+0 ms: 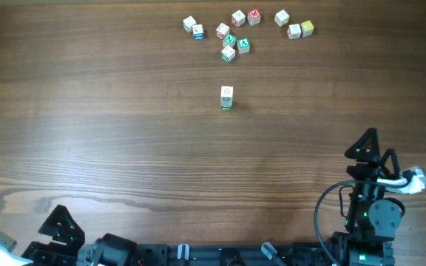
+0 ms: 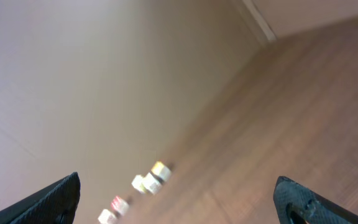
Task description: Form a tower
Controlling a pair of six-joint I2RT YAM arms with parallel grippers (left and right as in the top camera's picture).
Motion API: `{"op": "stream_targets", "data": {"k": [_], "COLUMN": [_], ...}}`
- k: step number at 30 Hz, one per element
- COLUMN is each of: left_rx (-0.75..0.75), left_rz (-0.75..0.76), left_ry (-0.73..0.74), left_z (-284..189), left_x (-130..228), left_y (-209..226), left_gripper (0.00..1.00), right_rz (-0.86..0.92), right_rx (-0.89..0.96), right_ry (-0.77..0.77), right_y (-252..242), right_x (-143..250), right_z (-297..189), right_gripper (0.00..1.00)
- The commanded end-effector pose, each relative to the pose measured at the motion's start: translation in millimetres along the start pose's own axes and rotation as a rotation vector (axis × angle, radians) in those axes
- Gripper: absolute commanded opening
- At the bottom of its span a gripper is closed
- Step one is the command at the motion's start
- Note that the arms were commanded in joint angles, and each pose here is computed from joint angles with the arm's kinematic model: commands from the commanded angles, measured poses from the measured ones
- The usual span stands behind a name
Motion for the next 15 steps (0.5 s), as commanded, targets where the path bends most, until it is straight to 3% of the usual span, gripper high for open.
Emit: {"op": "stream_targets", "data": {"k": [1,5,15], "left_rx": [-0.008,-0.007,-0.007], "left_rz": [-0.014,-0.014,-0.014], "left_ry": [-0.016,-0.016,-0.016], "left_z": [-0.2,-0.2,-0.2], "left_x": [-1.0,-1.0,-1.0], "left_y": [1.5,1.5,1.5], "left_gripper": [1.0,1.0,1.0], "right_rz": [-0.223,-0.448,-0.438], "right_rx": [-0.116,-0.232,-0.251], "right_ry": [0.085,0.153,0.166], "right_y": [11.5,20.0,22.9], "right_x": [10.7,22.6,25.1], "right_z": [-1.9,-5.0,-6.0], "right_gripper": [1.0,1.0,1.0]}}
Point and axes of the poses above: each gripper's point midway between its finger pads, its own z axis out along the fingers, its own y axis along the line the jaws close on, x = y × z, the point moved 6 cm from there along -z, back along the fingers, and after that the axes turned 4 degrees about z, right-handed, at the moved point
